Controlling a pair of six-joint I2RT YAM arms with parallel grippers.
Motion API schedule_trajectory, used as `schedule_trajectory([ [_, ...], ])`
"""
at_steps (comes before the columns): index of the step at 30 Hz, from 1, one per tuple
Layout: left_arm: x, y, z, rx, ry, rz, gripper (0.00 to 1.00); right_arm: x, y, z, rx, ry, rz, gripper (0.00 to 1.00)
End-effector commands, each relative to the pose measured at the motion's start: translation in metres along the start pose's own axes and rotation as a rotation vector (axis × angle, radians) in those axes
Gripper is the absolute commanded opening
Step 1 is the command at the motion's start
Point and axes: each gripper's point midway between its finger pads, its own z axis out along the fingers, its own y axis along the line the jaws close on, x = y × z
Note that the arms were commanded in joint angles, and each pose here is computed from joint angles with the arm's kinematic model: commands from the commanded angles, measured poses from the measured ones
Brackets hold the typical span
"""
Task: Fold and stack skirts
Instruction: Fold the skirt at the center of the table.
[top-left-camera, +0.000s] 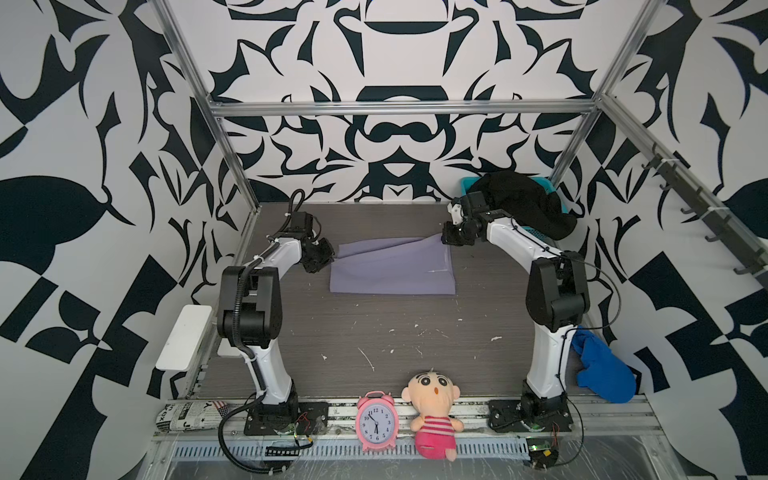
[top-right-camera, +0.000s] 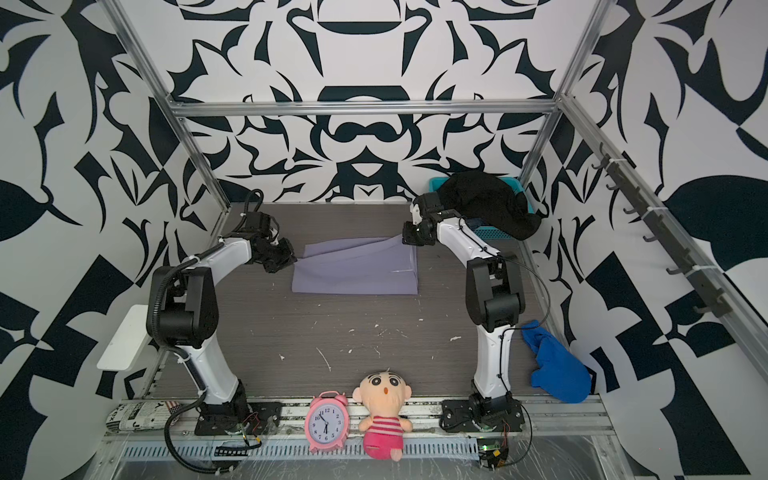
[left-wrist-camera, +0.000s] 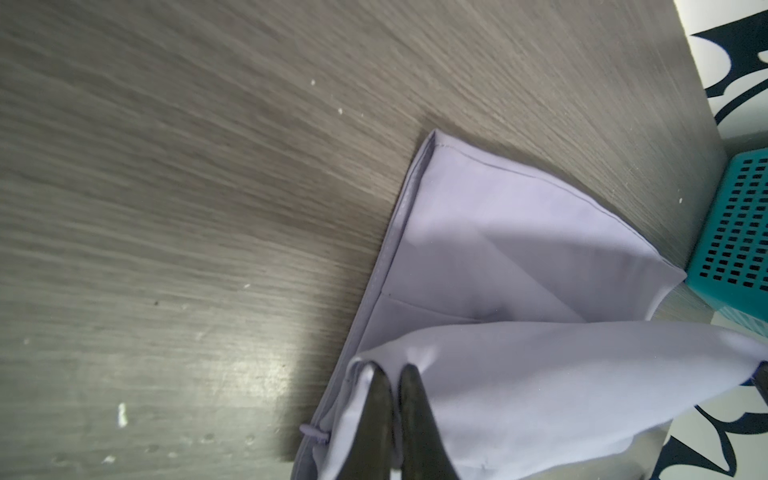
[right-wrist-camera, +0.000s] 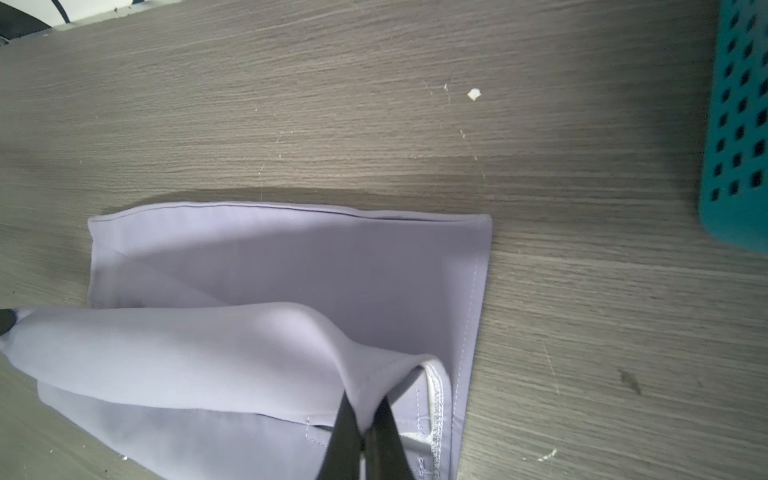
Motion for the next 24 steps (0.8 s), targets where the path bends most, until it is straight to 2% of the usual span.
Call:
schedule_trajectory([
  [1,-0.009,0.001,-0.002,-0.023,-0.008,0.009,0.02,-0.029,0.003,-0.022,0.024,-0.089,-0.017,0.0],
  [18,-0.009,-0.011,-0.015,0.022,-0.02,0.025,0.02,-0.018,0.009,-0.085,0.05,-0.146,0.004,0.0],
  [24,-0.014,-0.011,-0.004,0.015,0.001,0.033,0.02,-0.024,0.004,-0.071,0.068,-0.138,-0.016,0.0],
])
